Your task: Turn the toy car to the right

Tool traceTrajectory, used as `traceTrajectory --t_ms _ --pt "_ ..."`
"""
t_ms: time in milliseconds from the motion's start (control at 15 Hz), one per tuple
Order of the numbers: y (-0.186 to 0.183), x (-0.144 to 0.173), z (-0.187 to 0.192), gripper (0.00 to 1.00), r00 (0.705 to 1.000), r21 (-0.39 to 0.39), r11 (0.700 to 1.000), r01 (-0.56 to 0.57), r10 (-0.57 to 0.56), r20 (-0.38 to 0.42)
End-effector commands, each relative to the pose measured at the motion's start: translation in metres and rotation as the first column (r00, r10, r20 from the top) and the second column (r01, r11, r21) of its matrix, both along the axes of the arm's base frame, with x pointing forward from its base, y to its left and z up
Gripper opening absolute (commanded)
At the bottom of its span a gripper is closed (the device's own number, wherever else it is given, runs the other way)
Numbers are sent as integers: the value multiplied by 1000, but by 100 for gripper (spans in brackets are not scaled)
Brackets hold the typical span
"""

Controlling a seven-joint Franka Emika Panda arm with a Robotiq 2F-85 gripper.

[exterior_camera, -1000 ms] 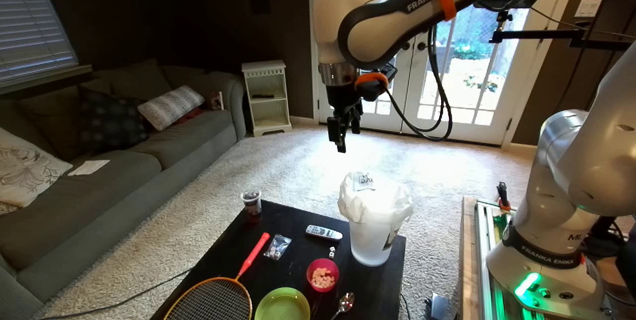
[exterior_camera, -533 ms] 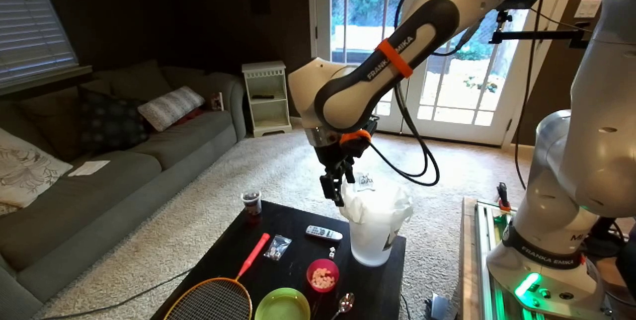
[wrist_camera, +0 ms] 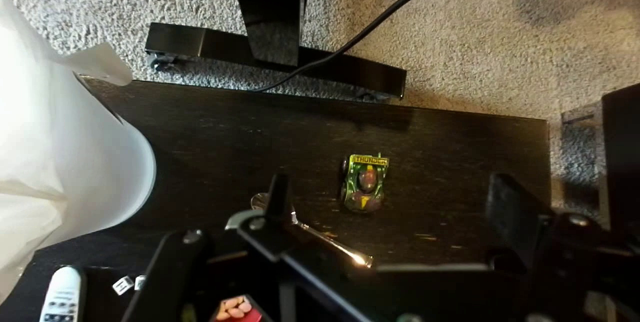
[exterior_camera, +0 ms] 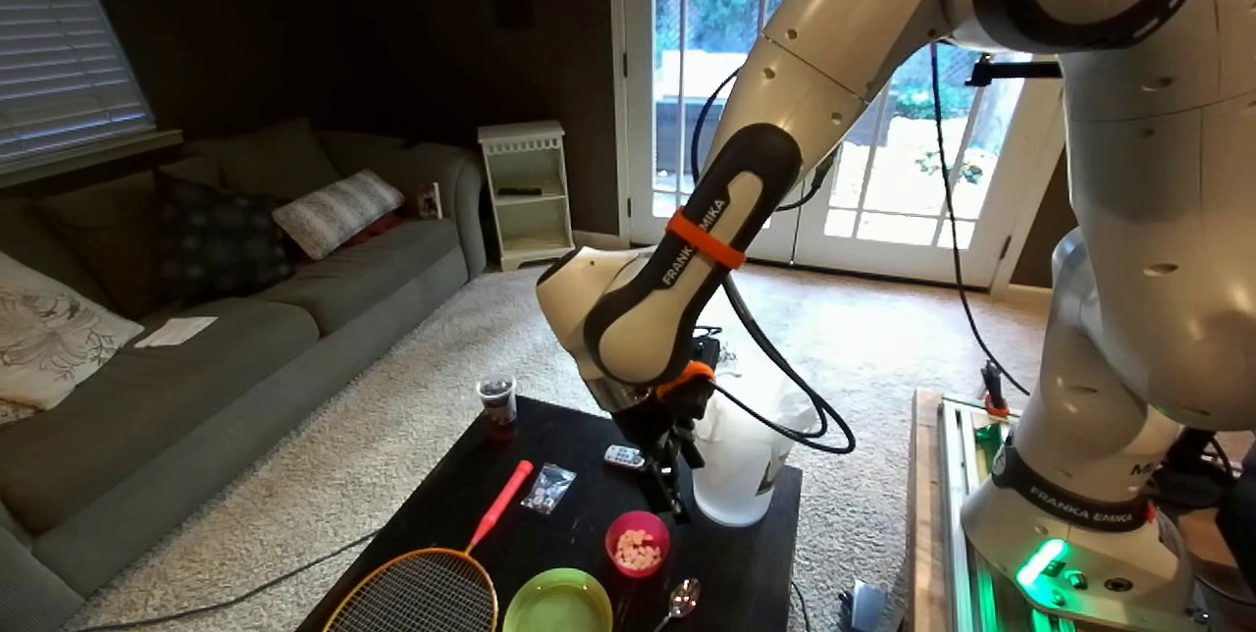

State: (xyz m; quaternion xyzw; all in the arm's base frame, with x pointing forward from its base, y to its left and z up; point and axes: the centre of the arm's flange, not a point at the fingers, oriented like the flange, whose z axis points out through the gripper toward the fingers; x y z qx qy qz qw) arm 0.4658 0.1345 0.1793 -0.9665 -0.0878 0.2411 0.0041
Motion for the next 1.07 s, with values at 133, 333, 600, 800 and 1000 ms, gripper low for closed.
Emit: traceTrajectory --t_ms 133,333,600,800,1000 --pt "-4 2 0 100 1000 -3 1000 8 -8 3" --pt "-5 3 4 100 1000 -3 1000 11 -11 11" --pt "21 4 -28 100 999 2 999 -42 43 -11" --pt "50 -9 -61 100 997 -8 997 -77 77 2" --pt "76 -23 -97 100 995 -14 996 -88 88 43"
